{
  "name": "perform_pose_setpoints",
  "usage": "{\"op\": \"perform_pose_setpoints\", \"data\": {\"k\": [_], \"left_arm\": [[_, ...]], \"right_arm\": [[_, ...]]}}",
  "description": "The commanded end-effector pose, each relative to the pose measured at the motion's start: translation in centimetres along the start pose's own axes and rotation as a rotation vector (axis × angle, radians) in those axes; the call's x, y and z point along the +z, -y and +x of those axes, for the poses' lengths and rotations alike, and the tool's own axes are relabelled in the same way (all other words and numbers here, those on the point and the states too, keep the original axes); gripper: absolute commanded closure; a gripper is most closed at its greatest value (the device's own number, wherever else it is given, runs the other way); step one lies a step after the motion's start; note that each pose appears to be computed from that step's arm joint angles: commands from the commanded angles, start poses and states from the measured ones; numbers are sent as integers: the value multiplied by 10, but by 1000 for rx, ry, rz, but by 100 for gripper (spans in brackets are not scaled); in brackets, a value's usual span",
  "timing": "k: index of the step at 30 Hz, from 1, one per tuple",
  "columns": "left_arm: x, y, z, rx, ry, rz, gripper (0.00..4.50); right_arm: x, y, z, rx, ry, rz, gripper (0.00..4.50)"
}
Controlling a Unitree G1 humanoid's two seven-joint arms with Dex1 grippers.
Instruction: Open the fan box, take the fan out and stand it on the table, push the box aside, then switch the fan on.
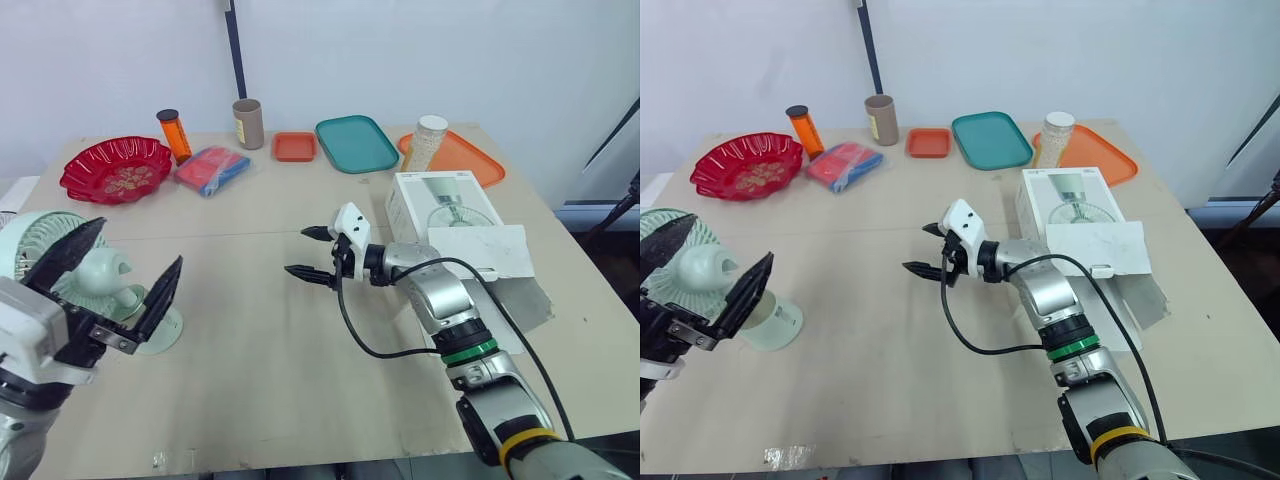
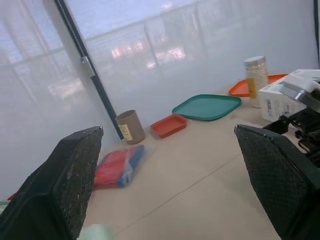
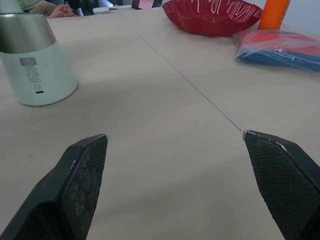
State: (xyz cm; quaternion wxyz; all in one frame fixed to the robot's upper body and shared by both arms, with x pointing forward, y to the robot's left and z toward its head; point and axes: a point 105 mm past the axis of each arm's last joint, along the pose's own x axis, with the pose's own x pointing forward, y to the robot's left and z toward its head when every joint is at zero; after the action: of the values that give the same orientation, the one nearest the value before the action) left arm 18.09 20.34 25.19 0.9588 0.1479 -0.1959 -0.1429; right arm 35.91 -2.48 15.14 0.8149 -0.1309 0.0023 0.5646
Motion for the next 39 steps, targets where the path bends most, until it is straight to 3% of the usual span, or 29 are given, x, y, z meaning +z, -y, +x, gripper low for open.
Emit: {"op": "perform_pose_setpoints", "data": {"k": [1,7,15,26,39], "left_arm": [[21,-7,-4,33,40,-5,0],[30,-17,-17,30,-49,-3,0],[37,-30,-21,110,-83,-55,0],[20,-56,-48,224,-200,-97,0],[-5,-62,-72,273,-307,-143,0]], "right_arm": [[12,-2,6,31,27,-47,6],[13,-5,15,64,31,-43,6],[15,-8,23,103,40,-51,6],[22,-13,19,131,66,-49,6],[23,-20,21,150,69,-48,6]]}}
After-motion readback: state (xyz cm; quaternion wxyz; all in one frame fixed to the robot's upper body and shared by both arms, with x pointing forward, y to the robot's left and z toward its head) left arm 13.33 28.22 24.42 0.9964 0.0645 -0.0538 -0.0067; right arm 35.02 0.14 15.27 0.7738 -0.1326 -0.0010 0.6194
